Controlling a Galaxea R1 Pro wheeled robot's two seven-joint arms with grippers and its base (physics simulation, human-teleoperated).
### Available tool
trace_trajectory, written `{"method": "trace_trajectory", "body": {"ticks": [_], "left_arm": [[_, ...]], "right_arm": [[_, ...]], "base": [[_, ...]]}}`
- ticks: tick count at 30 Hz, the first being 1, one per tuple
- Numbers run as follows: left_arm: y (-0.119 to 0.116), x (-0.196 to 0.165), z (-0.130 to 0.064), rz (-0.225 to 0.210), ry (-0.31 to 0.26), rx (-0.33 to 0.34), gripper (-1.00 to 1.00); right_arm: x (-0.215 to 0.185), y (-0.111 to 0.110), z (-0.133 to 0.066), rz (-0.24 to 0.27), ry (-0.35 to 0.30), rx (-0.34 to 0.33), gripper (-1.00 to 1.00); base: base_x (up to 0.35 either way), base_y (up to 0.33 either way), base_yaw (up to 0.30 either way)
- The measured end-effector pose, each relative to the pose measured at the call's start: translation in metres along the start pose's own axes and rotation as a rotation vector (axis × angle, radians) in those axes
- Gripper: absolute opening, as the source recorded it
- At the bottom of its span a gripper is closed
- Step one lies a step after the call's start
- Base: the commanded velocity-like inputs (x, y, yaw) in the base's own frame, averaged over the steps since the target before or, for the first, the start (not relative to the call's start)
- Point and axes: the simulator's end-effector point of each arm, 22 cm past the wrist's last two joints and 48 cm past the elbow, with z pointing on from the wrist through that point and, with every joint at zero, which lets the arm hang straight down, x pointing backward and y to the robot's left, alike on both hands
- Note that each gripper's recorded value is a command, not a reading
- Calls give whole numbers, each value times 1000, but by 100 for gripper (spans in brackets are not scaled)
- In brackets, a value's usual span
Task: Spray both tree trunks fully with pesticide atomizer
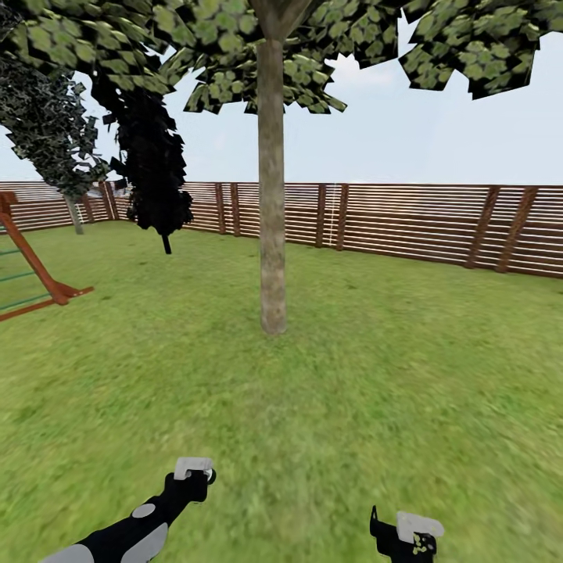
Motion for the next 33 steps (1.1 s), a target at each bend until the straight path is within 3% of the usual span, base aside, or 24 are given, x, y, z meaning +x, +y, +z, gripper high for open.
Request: {"method": "trace_trajectory", "body": {"ticks": [33], "left_arm": [[0,0,0,0,0,1,-100]], "right_arm": [[0,1,0,-1,1,-1,100]], "base": [[334,0,-20]]}}
